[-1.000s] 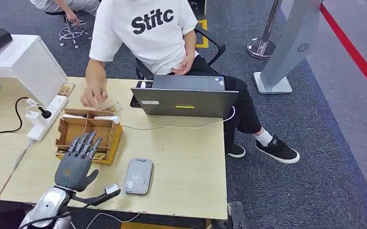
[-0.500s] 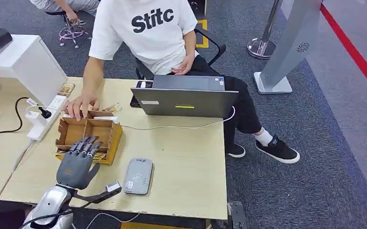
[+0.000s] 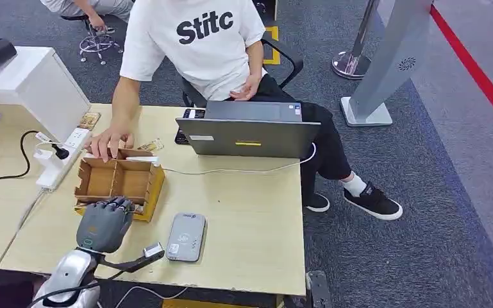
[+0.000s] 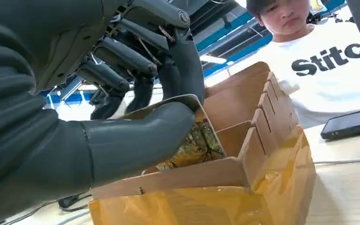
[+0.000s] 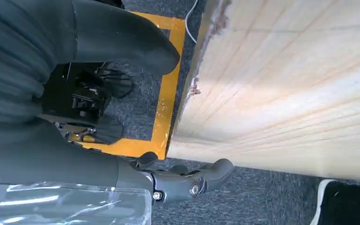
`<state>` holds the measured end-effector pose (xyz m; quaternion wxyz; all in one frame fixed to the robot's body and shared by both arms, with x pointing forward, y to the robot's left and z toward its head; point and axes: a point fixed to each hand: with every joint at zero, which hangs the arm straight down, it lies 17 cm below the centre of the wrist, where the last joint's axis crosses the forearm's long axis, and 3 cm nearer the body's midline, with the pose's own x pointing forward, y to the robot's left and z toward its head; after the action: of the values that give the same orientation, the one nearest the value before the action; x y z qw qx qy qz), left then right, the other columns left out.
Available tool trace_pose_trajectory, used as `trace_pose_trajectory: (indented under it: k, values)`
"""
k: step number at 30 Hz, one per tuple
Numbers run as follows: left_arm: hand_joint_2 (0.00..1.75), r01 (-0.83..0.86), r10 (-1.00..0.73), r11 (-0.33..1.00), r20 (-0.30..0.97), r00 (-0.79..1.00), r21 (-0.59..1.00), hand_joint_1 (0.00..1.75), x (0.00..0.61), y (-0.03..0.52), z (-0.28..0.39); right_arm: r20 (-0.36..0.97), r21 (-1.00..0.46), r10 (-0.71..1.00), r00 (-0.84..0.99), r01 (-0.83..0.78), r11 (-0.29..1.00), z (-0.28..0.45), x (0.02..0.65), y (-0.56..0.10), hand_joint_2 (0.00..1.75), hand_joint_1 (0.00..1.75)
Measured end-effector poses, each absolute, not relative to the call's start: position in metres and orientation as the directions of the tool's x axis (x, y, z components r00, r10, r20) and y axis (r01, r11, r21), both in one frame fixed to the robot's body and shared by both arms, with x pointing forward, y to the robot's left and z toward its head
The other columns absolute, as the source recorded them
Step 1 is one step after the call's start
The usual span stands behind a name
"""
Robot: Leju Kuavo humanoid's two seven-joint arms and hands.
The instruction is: Pass the card to the sensor for recognition and then transmit it.
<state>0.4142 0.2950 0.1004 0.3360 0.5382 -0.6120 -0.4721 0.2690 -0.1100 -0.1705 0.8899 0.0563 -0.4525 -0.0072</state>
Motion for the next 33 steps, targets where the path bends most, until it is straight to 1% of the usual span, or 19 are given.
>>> trace_pose_trajectory:
  k: [8,13,17,19,21,23,26,33]
  values:
    - [1.75,-0.346,-0.976,-0.025,-0.098,-0.196,0.938,1.75,0.417,0.295,0.102,0.805,0.107,-0.064,0.590,-0.038,0.994,-0.170,0.269,-0.110,1.75,0.00]
    - [1.75,-0.402,-0.979,-0.007,-0.088,-0.183,0.916,1.75,0.416,0.295,0.115,0.803,0.106,-0.064,0.592,-0.036,0.994,-0.171,0.269,-0.110,1.75,0.00]
    - [1.75,-0.498,-0.986,0.027,-0.058,-0.154,0.867,1.75,0.420,0.299,0.157,0.802,0.103,-0.064,0.594,-0.033,0.994,-0.171,0.269,-0.111,1.75,0.00]
    - [1.75,-0.520,-0.989,0.096,0.022,-0.146,0.849,1.75,0.429,0.307,0.180,0.802,0.101,-0.063,0.594,-0.031,0.994,-0.171,0.269,-0.112,1.75,0.00]
    - [1.75,-0.555,-0.986,0.138,0.063,-0.152,0.821,1.75,0.436,0.310,0.207,0.802,0.102,-0.066,0.594,-0.027,0.994,-0.171,0.269,-0.112,1.75,0.00]
    - [1.75,-0.585,-0.985,0.149,0.068,-0.158,0.797,1.75,0.441,0.310,0.229,0.801,0.103,-0.067,0.595,-0.026,0.994,-0.171,0.269,-0.112,1.75,0.00]
    - [1.75,-0.608,-0.985,0.142,0.054,-0.161,0.781,1.75,0.444,0.308,0.245,0.801,0.103,-0.066,0.596,-0.028,0.994,-0.172,0.269,-0.112,1.75,0.00]
    - [1.75,-0.620,-0.987,0.129,0.039,-0.156,0.774,1.75,0.444,0.306,0.250,0.800,0.107,-0.068,0.596,-0.031,0.994,-0.171,0.269,-0.111,1.75,0.00]
